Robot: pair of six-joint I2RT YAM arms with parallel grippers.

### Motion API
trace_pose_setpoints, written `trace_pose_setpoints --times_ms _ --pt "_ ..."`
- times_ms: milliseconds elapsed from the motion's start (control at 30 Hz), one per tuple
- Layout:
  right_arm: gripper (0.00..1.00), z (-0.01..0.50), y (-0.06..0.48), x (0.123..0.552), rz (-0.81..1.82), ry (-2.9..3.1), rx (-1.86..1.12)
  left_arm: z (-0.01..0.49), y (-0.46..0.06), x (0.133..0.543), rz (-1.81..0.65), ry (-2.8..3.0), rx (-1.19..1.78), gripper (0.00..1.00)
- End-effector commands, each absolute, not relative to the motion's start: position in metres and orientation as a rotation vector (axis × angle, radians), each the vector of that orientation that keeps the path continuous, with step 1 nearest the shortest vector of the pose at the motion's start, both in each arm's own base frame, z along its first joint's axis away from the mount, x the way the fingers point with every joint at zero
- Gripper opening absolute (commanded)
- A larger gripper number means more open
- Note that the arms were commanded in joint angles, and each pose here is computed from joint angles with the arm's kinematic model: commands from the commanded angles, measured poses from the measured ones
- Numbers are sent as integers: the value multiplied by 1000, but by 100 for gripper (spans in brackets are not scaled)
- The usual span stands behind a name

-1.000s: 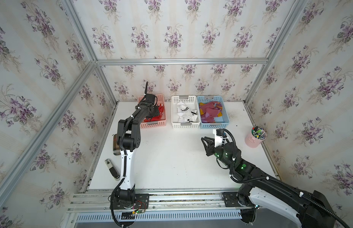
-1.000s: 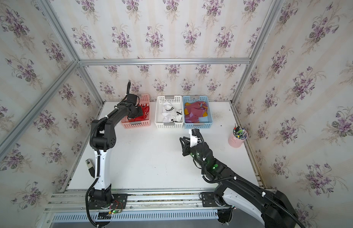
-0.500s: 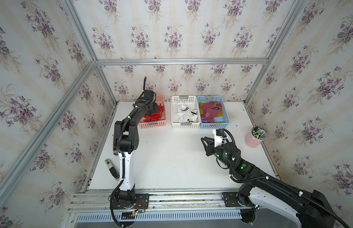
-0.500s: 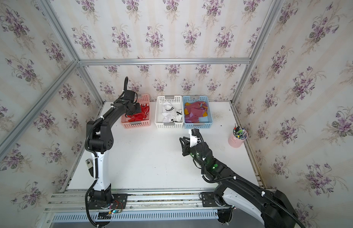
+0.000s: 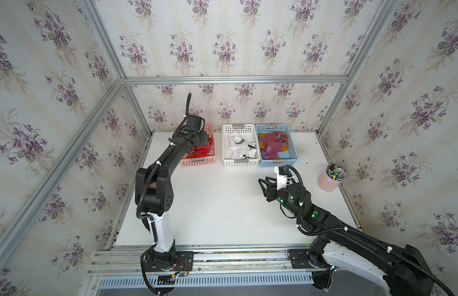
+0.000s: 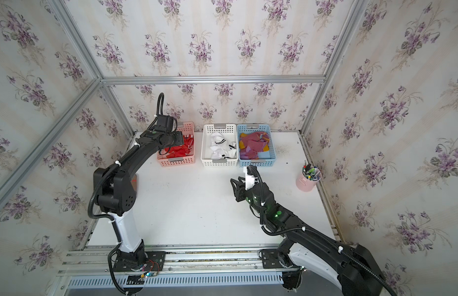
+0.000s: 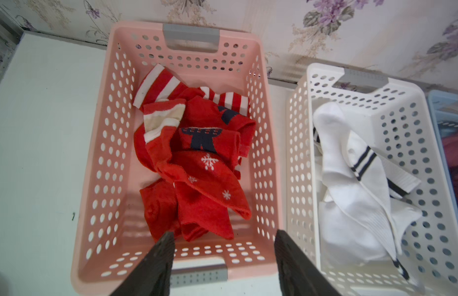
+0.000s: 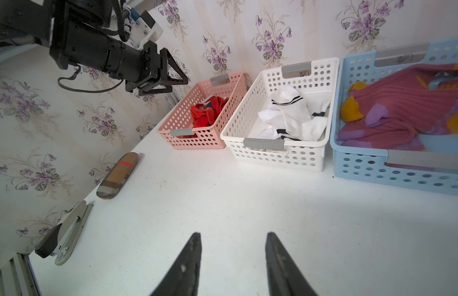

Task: Sort the socks into the basket by color
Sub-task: Reset both arms

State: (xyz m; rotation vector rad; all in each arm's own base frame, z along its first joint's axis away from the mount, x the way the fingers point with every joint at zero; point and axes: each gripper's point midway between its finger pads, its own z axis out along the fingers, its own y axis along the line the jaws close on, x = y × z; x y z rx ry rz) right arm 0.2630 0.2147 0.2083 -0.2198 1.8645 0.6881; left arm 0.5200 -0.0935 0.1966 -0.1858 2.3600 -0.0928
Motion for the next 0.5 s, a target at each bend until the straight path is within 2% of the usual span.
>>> trace_pose_setpoints --times_ms 0,133,233,333,367,400,433,467 --pt "55 215 207 265 639 1867 -202 220 -95 511 -55 2270 -158 69" --pt "77 232 195 269 565 1859 -165 236 -98 486 -36 2248 -135 74" --pt "89 240 187 278 474 1895 -140 249 -102 469 -46 2223 -94 78" --pt "90 247 180 286 389 1909 -121 262 -103 454 -45 2203 -66 85" --pt "90 250 178 287 378 1904 -113 266 -101 450 -37 2202 -63 99" --pt "91 253 177 287 375 1897 -109 269 -99 446 -29 2206 -58 100" --pt "98 256 175 287 374 1891 -104 272 -98 441 -23 2206 -51 100" --pt "100 260 173 287 370 1881 -94 274 -96 436 -21 2203 -44 100"
